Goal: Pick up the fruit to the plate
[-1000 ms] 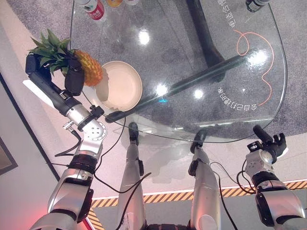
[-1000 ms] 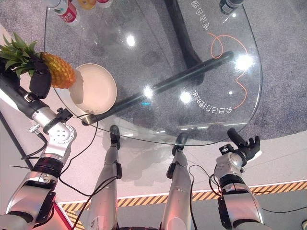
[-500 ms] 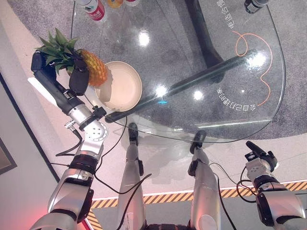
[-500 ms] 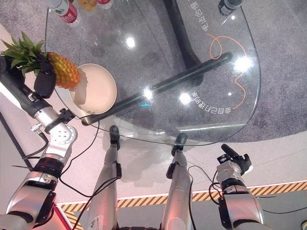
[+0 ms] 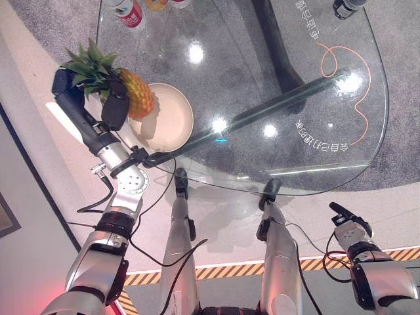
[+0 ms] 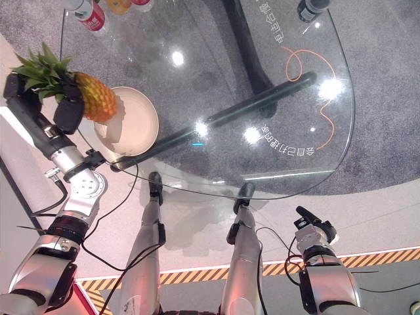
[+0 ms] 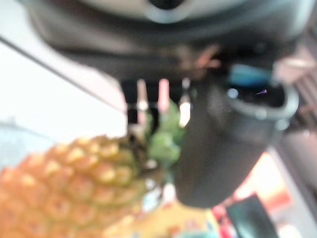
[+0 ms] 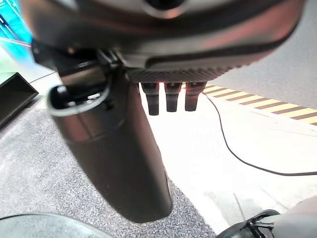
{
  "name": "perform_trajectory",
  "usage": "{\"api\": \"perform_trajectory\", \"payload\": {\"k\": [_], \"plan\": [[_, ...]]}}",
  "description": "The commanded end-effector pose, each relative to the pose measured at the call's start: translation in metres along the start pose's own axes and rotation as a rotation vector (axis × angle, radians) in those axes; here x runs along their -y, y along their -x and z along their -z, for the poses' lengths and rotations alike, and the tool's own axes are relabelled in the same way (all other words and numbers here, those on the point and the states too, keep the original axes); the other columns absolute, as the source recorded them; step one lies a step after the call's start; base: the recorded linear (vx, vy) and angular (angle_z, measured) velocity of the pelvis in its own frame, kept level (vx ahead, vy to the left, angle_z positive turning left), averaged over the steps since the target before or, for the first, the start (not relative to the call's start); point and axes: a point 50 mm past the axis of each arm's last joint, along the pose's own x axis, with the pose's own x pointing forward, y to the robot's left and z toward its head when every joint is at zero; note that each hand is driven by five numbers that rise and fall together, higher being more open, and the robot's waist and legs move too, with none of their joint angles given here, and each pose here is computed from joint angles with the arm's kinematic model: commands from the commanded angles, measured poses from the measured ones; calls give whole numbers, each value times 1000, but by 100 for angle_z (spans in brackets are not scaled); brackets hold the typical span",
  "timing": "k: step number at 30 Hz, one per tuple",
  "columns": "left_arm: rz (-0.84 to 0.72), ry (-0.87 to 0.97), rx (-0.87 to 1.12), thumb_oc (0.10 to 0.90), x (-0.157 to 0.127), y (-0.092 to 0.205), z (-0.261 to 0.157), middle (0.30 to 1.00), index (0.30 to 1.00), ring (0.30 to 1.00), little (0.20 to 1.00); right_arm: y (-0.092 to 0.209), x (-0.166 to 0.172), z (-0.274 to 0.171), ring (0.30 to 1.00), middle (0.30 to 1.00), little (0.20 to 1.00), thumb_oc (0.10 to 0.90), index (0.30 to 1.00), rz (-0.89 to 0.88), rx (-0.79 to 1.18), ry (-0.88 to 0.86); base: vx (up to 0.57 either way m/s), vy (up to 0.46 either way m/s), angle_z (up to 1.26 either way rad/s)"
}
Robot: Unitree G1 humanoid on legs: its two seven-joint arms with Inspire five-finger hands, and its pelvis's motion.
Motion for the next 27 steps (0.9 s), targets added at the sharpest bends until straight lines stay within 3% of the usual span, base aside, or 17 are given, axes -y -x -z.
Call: {"api": "perform_trajectory", "payload": {"k": [1, 14, 27], "plan": [[-52, 195, 235, 100, 3, -39, -43, 300, 300, 300, 200, -10, 34, -9, 900, 900, 900, 800, 900, 115, 30, -8, 0, 0, 0], [-25, 185, 217, 100, 10, -31, -38, 300, 300, 300, 200, -8, 28, -5, 900, 900, 900, 800, 900, 103, 28, -9, 0, 0, 0], [-108, 156, 226, 100, 6, -30, -35, 300, 300, 300, 200, -5, 19, -5, 900, 900, 900, 800, 900, 68, 51, -14, -4, 2, 1]]}}
